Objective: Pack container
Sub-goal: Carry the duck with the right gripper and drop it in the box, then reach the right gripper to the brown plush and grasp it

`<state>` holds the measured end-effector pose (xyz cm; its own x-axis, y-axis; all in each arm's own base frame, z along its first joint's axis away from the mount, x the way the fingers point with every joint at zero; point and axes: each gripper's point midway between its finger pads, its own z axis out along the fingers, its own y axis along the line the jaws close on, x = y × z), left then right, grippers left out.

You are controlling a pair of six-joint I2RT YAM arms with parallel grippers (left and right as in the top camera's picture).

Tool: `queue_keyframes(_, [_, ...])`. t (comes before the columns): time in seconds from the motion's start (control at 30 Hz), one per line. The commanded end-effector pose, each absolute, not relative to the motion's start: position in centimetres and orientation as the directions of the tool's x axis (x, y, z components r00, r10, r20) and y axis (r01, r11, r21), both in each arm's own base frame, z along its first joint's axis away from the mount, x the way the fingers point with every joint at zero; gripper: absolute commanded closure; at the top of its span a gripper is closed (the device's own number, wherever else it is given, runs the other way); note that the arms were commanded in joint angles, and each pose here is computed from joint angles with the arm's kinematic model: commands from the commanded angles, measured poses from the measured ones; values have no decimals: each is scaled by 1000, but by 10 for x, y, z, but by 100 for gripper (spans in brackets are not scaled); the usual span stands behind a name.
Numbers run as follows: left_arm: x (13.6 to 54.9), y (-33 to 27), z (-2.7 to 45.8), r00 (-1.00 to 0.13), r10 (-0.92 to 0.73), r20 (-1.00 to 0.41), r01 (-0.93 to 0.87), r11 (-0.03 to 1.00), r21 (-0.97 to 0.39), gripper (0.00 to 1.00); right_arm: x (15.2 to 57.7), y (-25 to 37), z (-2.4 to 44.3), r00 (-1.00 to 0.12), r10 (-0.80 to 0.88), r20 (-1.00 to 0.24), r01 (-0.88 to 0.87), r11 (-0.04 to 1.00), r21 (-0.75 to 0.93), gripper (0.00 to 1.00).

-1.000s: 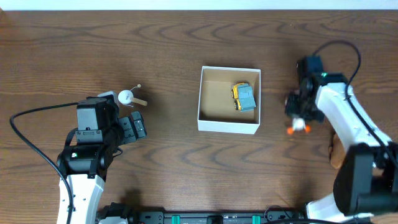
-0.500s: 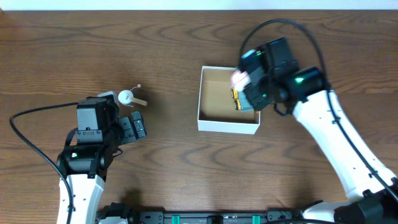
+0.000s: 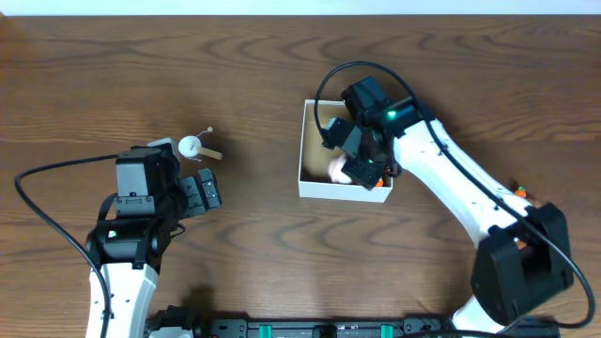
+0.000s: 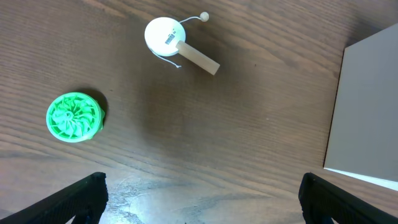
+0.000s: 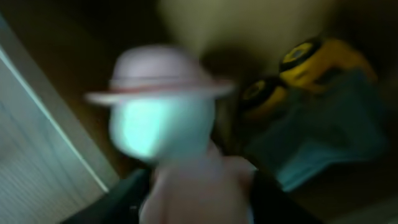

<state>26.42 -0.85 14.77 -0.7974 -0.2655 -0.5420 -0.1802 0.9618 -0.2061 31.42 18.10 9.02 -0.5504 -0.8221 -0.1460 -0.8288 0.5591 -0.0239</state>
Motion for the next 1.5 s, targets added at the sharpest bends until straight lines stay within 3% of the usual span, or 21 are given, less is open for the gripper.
queue_keyframes(0.0, [268, -8, 155, -785, -281, -552, -187, 957, -222, 2, 312, 181, 86, -546, -827, -132, -833, 553, -17, 30])
queue_keyframes(0.33, [268, -8, 155, -785, -281, -552, -187, 957, -221, 2, 325, 176, 93, -547, -824, -144, -821, 562, -95, 28])
queue_keyframes(0.43, [268, -8, 155, -785, -281, -552, -187, 957, -221, 2, 340, 172, 114, -593, -780, -201, -763, 624, -170, 27])
queue_keyframes(0.53, [268, -8, 155, -785, -281, -552, -187, 957, -221, 2, 363, 160, 152, -674, -665, -321, -617, 746, -251, 25])
queue_keyframes(0.6, [268, -8, 155, -785, -281, -552, -187, 957, -221, 2, 379, 139, 186, -738, -513, -438, -431, 859, -277, 23])
queue_keyframes(0.67, [268, -8, 155, -785, -281, -552, -187, 957, -222, 2, 386, 113, 212, -775, -336, -536, -239, 940, -243, 14])
queue_keyframes(0.7, [268, -8, 155, -785, -281, -552, -187, 957, -221, 2, 386, 93, 225, -787, -203, -582, -111, 976, -190, 2])
queue_keyframes(0.77, [268, -8, 155, -785, -281, -552, -187, 957, -221, 2, 380, 58, 239, -788, -1, -615, 77, 992, -100, 1])
queue_keyframes(0.9, [268, -8, 155, -785, -281, -552, -187, 957, -221, 2, 338, -31, 244, -732, 392, -558, 471, 882, 2, 1])
queue_keyframes(1.0, [268, -8, 155, -785, -281, -552, -187, 957, -221, 2, 298, -83, 233, -706, 537, -462, 621, 783, -39, 1])
queue_keyframes(1.27, [268, -8, 155, -785, -281, -552, -187, 957, -222, 2, 242, -141, 163, -780, 569, -261, 615, 774, -151, 1])
queue_keyframes(1.47, [268, -8, 155, -785, -281, -552, -187, 957, -221, 2, 223, -160, 95, -826, 522, -215, 556, 816, -157, 1])
